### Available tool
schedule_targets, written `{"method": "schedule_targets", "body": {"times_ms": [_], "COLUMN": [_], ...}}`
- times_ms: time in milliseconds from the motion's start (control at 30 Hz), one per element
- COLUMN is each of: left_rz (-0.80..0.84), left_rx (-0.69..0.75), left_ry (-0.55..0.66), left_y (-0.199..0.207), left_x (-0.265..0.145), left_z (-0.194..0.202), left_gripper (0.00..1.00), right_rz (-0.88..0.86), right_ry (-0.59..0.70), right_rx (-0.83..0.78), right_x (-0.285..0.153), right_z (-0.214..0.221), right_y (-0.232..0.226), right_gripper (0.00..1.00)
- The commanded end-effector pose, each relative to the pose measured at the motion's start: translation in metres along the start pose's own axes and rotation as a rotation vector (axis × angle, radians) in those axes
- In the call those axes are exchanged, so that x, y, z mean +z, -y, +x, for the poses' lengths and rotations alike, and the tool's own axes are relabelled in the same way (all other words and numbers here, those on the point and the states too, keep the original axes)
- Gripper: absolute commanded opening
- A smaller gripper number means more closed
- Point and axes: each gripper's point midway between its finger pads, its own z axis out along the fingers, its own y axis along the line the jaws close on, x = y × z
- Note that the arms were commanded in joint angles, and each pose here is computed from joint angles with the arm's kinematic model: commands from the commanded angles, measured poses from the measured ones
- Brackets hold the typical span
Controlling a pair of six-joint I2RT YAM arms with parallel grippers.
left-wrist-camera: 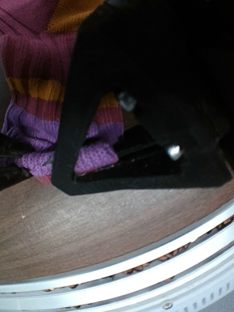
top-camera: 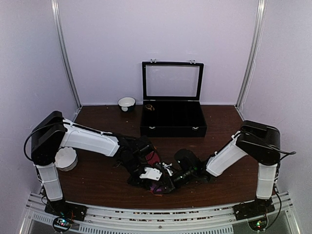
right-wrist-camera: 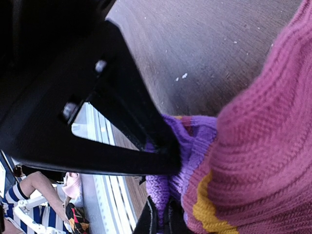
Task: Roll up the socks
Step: Roll the sock at the center of the board.
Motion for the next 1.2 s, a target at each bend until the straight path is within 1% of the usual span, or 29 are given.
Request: {"method": "schedule_targets", "body": {"times_ms": [0,67,133,233,333,467,567,600,667,700,767,800,833,867,900,933,967,1000,1067,1133,1167], "left_rz": [0.102,0.158,0.217,0.298,0.339,0.401,0.452,0.465,0.480,0.479,0.466,0.462,0.456,0.455,0.452,0.448,0.439,0.434,0.424,0.418,0.415], "left_rx": [-0.091,-0.145,-0.220,-0.325,-0.417,-0.562,-0.608,-0.616,-0.625,-0.623,-0.619,-0.621,-0.626,-0.628,-0.630,-0.629,-0.626,-0.623,-0.625,-0.638,-0.648], "left_ry": [-0.040,-0.038,-0.034,-0.017,-0.010,0.070,0.093,0.094,0.089,0.084,0.065,0.055,0.044,0.031,0.018,0.003,-0.012,-0.025,-0.048,-0.064,-0.073], "left_y": [0.014,0.019,0.023,0.024,0.019,0.008,0.011,0.011,0.011,0.009,0.005,0.003,0.000,-0.001,-0.002,-0.002,-0.003,-0.003,-0.004,-0.006,-0.007], "left_x": [0.009,0.008,0.007,0.000,-0.006,-0.019,-0.023,-0.022,-0.022,-0.022,-0.020,-0.018,-0.016,-0.014,-0.012,-0.009,-0.007,-0.006,-0.003,0.000,0.001], "left_z": [0.012,0.016,0.022,0.022,0.024,0.020,0.016,0.015,0.014,0.014,0.014,0.015,0.016,0.017,0.018,0.019,0.019,0.020,0.022,0.024,0.026], "left_gripper": [0.00,0.00,0.00,0.00,0.00,0.00,0.00,0.00,0.00,0.00,0.00,0.00,0.00,0.00,0.00,0.00,0.00,0.00,0.00,0.00,0.00], "right_rz": [0.125,0.178,0.244,0.338,0.411,0.515,0.617,0.656,0.798,0.881,1.032,1.115,1.190,1.233,1.238,1.200,1.121,1.038,0.929,0.858,0.819], "right_ry": [-0.013,-0.002,0.004,0.031,0.059,0.089,0.112,0.114,0.142,0.168,0.248,0.313,0.405,0.440,0.467,0.500,0.516,0.516,0.466,0.382,0.338], "right_rx": [0.027,-0.010,-0.048,-0.115,-0.176,-0.260,-0.337,-0.367,-0.425,-0.447,-0.473,-0.462,-0.409,-0.382,-0.358,-0.344,-0.340,-0.372,-0.485,-0.659,-0.751], "right_x": [-0.008,-0.014,-0.023,-0.037,-0.052,-0.068,-0.077,-0.080,-0.092,-0.102,-0.126,-0.143,-0.162,-0.174,-0.179,-0.178,-0.171,-0.160,-0.139,-0.112,-0.099], "right_z": [0.015,0.014,0.015,0.014,0.016,0.025,0.030,0.033,0.032,0.030,0.023,0.018,0.013,0.013,0.014,0.014,0.015,0.014,0.016,0.023,0.028], "right_y": [0.030,0.034,0.039,0.045,0.048,0.050,0.048,0.047,0.048,0.049,0.049,0.048,0.049,0.051,0.053,0.051,0.047,0.039,0.025,0.007,-0.003], "right_gripper": [0.10,0.16,0.25,0.29,0.34,0.39,0.44,0.51,0.97,1.00,1.00,1.00,1.00,1.00,1.00,1.00,1.00,1.00,1.00,1.00,0.98]}}
